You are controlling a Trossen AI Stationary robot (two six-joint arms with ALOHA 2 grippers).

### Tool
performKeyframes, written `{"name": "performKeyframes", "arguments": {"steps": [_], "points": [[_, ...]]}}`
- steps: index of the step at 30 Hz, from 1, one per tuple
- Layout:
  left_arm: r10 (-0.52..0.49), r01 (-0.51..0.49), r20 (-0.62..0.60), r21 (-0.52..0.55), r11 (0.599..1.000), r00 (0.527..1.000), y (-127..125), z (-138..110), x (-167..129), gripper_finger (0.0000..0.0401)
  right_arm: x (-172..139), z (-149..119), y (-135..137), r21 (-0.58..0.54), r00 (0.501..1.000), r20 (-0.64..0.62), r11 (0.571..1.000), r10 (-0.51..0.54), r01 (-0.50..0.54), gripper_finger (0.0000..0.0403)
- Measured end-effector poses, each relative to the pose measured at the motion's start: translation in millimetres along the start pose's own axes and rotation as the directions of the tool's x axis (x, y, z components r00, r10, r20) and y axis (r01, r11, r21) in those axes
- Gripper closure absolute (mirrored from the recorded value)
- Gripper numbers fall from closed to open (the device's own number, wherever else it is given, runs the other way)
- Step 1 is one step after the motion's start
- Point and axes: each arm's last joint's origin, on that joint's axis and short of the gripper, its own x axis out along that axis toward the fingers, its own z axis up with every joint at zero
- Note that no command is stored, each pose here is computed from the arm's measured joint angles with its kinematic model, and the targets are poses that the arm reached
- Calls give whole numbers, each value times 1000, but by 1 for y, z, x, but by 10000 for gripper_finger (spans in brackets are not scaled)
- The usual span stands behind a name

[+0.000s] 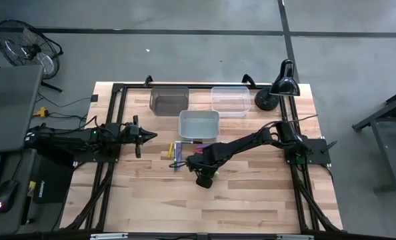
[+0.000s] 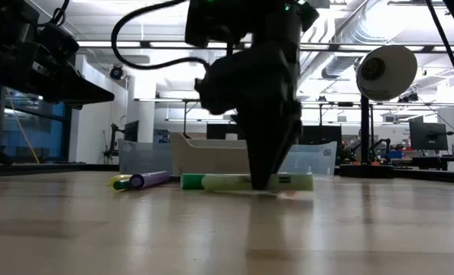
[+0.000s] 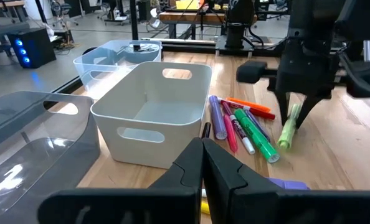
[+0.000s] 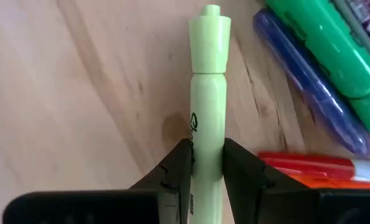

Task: Pick & Place Markers
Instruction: Put the light green highlighter into the transparent bin

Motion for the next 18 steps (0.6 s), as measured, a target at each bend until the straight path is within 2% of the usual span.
{"name": "performKeyframes", "arguments": {"steps": [7,18], "points": [[-1,1,0,0,1000,1000,0,0,0,400,-11,-1,-2,-15,1000,3,1000,-10,10,335],[0,0,1,0,1000,1000,0,0,0,400,-19,-17,-13,-37,979,-127,987,-157,153,335]]}}
